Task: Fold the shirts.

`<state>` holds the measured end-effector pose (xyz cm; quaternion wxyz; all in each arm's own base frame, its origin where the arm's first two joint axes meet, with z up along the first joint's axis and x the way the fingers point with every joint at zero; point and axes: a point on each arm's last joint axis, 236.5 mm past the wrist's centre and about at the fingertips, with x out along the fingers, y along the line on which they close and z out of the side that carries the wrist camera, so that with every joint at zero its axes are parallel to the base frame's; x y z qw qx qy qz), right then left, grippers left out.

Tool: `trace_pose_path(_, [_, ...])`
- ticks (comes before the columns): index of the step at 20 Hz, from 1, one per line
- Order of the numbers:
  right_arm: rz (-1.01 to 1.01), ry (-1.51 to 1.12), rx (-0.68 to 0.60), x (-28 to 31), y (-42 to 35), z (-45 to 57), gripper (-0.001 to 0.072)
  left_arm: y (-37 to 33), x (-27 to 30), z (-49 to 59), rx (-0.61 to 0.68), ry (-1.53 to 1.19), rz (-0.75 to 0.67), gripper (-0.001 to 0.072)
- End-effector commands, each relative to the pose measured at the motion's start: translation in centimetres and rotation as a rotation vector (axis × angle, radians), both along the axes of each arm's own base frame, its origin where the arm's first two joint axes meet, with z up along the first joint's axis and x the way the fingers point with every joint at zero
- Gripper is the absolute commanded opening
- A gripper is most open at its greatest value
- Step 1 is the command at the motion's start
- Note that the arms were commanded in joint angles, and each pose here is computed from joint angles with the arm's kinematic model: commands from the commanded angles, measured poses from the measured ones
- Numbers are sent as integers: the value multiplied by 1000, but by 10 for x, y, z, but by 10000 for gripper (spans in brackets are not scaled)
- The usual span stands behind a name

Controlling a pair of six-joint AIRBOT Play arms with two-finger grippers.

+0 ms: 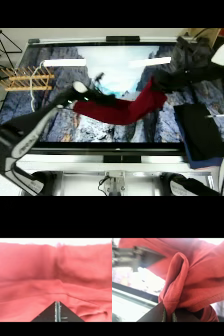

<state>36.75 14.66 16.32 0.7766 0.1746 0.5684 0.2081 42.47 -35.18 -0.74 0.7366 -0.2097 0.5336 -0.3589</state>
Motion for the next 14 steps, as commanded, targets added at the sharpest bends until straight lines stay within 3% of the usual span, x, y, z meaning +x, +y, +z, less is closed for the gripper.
trace_pose_path(1, [-12,-71,134,34,41,3,72,108,45,57,102,-164,115,34])
trace_pose_path(5, [72,-92,161,53,135,-42,72,261,70,161,95,-322,437,34])
trace_pose_path(10, [37,-70,312,67,256,-114,89,342,14,231,137,-397,547,35])
trace_pose_path(12, [-43,-31,401,76,282,-134,534,342,-3,241,169,-425,516,35])
trace_pose_path(14, [-44,0,446,74,289,-138,553,342,-8,240,194,-427,510,35])
